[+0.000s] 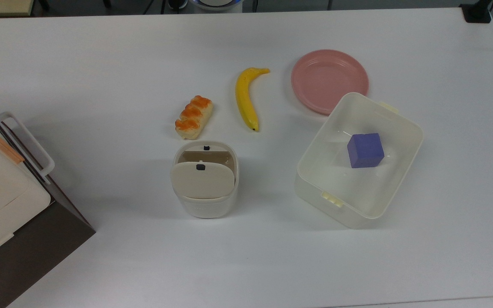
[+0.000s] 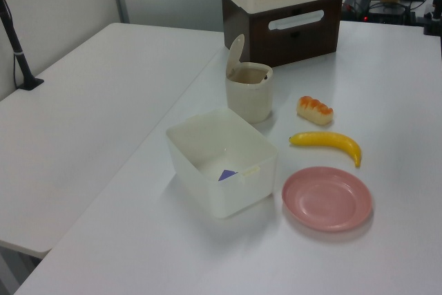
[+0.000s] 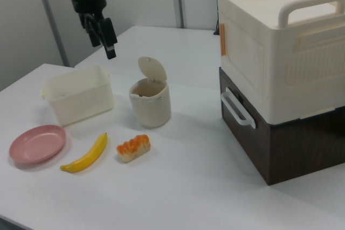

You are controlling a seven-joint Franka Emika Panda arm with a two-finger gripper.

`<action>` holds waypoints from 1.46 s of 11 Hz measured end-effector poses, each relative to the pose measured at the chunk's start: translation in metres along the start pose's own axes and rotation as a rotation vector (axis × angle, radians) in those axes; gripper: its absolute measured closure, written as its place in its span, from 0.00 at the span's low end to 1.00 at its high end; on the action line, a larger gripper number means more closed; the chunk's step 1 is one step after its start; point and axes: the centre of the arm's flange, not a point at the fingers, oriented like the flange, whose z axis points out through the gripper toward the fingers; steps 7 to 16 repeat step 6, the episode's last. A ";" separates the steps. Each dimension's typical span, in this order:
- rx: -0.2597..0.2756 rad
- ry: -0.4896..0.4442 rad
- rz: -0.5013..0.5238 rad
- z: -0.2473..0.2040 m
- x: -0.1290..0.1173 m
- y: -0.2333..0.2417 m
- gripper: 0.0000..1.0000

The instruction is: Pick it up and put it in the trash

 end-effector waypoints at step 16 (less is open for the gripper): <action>-0.005 -0.009 -0.031 0.047 0.010 -0.024 0.00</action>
